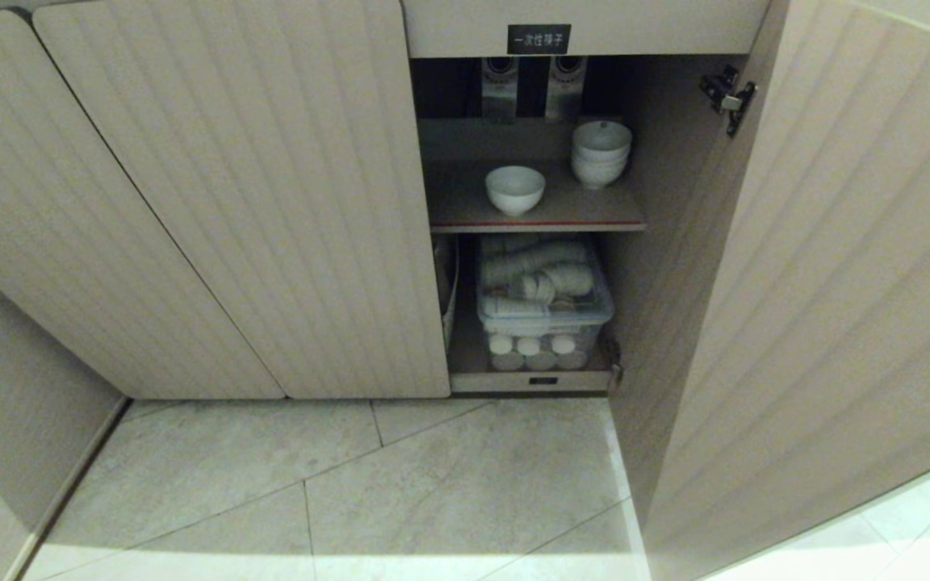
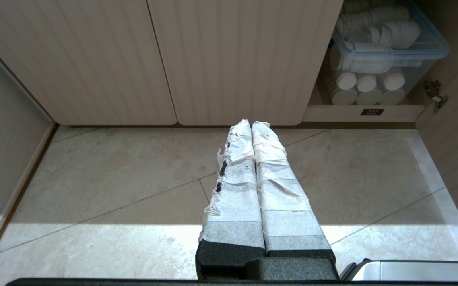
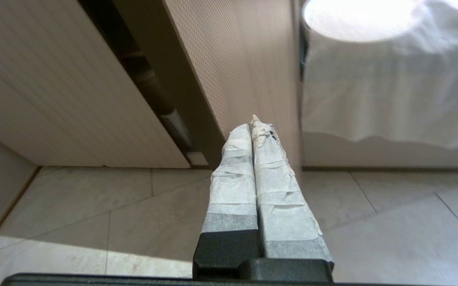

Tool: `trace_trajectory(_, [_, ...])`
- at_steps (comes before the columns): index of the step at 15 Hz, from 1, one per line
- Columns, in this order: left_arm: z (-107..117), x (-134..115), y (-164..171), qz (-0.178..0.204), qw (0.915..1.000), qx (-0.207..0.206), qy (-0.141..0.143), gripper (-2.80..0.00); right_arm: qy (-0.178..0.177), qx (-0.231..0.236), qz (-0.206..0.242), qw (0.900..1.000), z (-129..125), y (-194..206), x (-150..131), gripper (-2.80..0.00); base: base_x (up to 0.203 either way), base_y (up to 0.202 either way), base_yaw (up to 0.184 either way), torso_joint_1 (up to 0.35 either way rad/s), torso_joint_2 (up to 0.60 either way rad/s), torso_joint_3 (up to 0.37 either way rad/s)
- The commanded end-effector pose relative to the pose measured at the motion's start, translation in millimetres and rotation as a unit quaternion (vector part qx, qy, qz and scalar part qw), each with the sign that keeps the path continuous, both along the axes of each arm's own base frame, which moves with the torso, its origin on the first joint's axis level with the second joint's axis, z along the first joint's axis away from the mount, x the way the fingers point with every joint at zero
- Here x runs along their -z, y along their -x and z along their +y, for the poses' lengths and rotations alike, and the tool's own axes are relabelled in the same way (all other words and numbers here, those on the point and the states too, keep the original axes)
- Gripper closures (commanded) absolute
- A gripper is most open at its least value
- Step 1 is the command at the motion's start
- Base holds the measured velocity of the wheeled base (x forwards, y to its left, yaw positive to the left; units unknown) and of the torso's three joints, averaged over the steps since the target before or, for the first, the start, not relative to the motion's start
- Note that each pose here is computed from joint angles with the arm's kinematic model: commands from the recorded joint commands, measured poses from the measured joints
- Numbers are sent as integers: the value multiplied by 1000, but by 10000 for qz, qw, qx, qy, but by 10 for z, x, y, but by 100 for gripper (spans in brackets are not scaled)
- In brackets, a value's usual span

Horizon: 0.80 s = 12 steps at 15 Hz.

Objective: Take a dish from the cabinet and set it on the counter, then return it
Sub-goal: Close the cabinet door

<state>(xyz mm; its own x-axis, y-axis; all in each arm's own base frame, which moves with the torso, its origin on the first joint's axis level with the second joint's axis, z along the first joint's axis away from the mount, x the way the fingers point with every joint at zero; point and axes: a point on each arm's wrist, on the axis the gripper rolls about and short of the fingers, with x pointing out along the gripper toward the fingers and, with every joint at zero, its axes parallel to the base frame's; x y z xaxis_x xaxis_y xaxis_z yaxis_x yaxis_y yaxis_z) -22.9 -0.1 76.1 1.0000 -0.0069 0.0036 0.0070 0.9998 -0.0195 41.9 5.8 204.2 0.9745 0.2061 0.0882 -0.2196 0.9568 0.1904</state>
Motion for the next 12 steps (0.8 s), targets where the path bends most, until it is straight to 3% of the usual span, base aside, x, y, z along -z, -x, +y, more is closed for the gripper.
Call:
trace_trajectory(1, [0, -1, 0, -5, 10000, -3, 2, 0, -11, -99, 17, 9999, 13, -73, 7, 0, 0, 0, 0, 0, 0, 0])
trace_trajectory(6, [0, -1, 0, -5, 10000, 4, 2, 0, -325, -408, -2, 9986, 46, -154, -32, 0, 0, 0, 0, 0, 0, 0])
trace_trajectory(12, [0, 0, 0, -4, 10000, -10, 2, 0, -344, -1031, 31, 9941, 98, -215, -24, 0, 0, 0, 0, 0, 0, 0])
